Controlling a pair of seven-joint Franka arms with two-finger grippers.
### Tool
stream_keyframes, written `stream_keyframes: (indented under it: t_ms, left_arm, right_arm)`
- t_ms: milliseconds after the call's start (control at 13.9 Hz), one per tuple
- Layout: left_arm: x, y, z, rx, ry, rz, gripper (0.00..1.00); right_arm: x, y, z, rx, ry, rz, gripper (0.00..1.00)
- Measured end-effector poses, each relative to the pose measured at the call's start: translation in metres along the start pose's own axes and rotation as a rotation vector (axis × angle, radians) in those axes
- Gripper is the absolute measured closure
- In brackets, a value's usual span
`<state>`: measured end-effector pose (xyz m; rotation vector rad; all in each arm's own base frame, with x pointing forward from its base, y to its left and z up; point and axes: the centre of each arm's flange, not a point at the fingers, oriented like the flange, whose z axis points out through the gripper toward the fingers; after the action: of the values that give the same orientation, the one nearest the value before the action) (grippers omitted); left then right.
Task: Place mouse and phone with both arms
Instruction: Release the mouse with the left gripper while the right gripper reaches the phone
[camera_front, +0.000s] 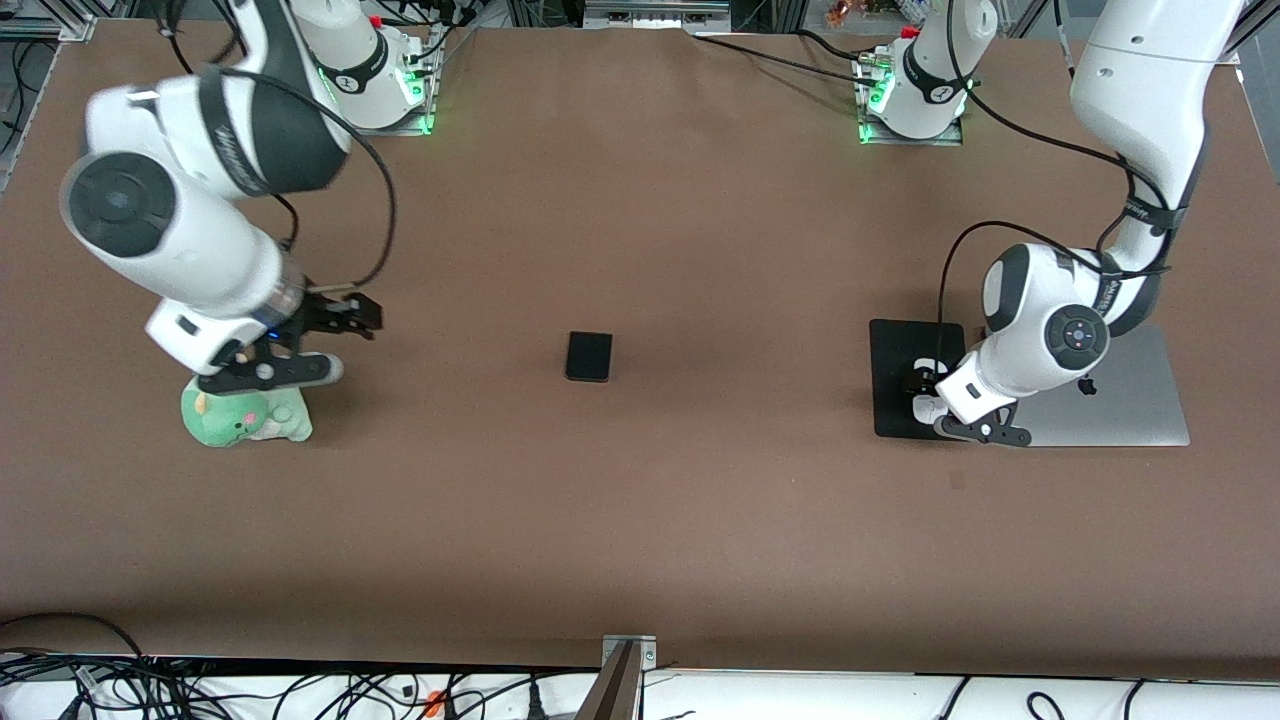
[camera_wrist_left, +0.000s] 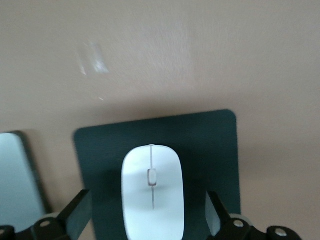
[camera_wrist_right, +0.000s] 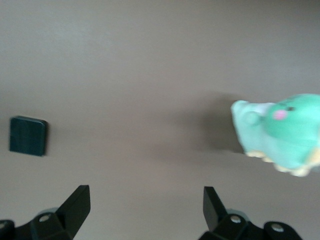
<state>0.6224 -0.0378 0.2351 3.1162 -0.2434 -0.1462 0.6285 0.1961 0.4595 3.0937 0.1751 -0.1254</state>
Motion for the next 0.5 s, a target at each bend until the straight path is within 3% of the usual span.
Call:
stream_keyframes:
  t_ms: [215, 503]
  left_arm:
    - [0.025, -0.005, -0.089, 0.011, -0.047, -0.007, 0.0]
    - [0.034, -0.013, -0.188, 0.018, -0.059, -0.026, 0.0]
  right_arm:
    - [0.019, -0.036, 0.045, 0.09, 0.006, 0.118, 0.0]
    - [0.022, -0.119, 0.095, 0.107, 0.055, 0.259, 0.0]
